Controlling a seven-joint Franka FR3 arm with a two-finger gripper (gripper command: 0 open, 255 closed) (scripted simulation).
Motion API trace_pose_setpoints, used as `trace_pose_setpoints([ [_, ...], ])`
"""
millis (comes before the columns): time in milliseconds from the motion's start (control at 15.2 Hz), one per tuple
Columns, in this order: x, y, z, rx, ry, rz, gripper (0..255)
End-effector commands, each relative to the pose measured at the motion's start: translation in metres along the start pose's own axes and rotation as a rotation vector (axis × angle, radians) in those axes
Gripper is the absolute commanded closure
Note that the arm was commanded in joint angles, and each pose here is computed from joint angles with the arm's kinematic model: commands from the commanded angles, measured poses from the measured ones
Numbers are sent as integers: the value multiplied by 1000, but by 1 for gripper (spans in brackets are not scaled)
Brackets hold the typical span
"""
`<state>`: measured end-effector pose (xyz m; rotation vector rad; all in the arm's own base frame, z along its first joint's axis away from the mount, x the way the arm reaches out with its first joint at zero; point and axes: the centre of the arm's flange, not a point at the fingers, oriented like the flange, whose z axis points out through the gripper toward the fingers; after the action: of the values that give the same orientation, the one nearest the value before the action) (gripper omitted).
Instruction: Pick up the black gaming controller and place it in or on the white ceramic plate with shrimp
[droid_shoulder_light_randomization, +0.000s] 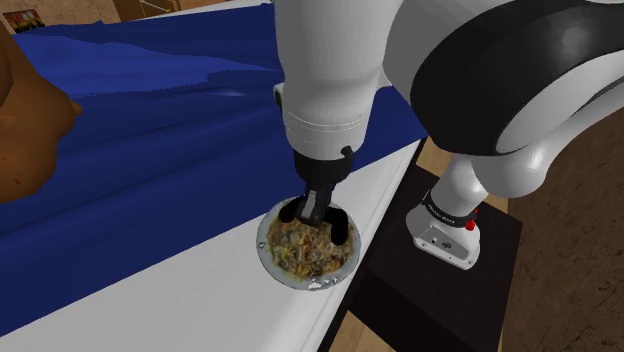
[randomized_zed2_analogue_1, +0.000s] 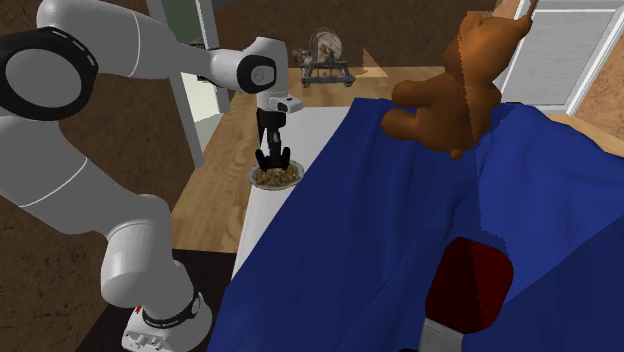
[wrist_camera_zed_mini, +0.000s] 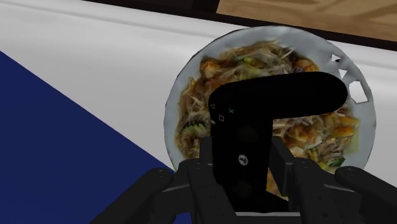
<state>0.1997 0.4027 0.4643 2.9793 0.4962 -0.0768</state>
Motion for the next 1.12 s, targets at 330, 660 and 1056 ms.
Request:
trace_pose_setpoints([
  [330,1,-1,9,0,0,1,255],
  [660,2,-1,9,0,0,1,0],
  [1056,1,-1,-31,0,0,1,0],
])
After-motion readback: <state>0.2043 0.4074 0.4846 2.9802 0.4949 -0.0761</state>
